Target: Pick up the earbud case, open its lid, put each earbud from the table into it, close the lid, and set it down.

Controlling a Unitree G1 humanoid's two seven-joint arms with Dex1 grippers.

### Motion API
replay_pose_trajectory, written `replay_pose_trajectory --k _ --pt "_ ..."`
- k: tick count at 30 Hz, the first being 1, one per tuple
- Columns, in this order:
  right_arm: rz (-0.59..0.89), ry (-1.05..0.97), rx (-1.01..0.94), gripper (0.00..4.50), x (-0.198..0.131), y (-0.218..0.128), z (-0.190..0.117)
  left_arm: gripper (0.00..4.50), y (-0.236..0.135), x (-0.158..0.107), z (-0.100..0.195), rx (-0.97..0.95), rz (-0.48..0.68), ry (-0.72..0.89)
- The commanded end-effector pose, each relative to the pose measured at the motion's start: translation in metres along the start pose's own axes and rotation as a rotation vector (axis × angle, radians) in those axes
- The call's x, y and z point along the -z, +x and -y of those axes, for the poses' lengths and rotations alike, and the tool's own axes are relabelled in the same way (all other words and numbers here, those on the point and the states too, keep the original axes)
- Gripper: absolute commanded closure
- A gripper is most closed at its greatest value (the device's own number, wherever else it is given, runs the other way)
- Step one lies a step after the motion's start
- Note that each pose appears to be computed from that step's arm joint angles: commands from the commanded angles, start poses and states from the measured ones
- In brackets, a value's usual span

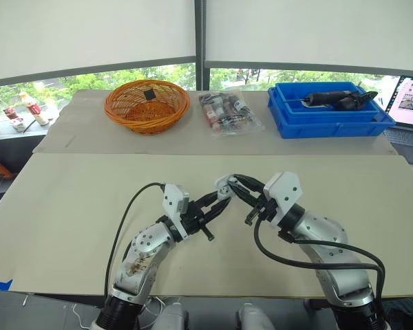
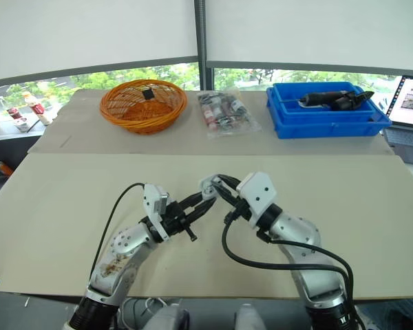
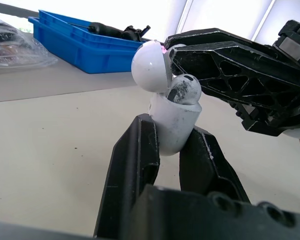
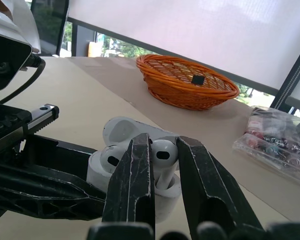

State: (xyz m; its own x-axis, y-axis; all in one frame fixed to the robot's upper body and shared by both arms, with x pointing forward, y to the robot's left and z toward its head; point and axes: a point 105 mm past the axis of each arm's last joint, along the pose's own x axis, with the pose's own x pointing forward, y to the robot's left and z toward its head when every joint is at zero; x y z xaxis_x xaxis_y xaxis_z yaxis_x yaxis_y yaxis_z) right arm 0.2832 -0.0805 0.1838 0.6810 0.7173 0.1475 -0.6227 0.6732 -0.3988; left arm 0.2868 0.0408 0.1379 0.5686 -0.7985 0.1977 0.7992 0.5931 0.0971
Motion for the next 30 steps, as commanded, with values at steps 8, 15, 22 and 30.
replay_pose_trajectory --k 8,15,22,30 --pt "0.082 0.088 -0.005 1.76 -0.019 -0.002 -0.003 3.94 0.004 -0.016 0.005 0.035 0.058 0.041" --pt "0.061 0.174 0.045 1.39 -0.047 -0.029 0.035 3.94 0.000 -0.012 0.000 0.050 0.035 0.039" --pt "-0.151 0.013 -0.028 1.39 -0.053 -0.037 0.089 3.94 0.002 -0.002 0.045 0.505 -0.052 -0.119" --pt "-0.457 -0.001 -0.436 3.59 -0.022 -0.045 0.065 3.94 0.007 -0.002 0.057 0.689 -0.078 -0.123"
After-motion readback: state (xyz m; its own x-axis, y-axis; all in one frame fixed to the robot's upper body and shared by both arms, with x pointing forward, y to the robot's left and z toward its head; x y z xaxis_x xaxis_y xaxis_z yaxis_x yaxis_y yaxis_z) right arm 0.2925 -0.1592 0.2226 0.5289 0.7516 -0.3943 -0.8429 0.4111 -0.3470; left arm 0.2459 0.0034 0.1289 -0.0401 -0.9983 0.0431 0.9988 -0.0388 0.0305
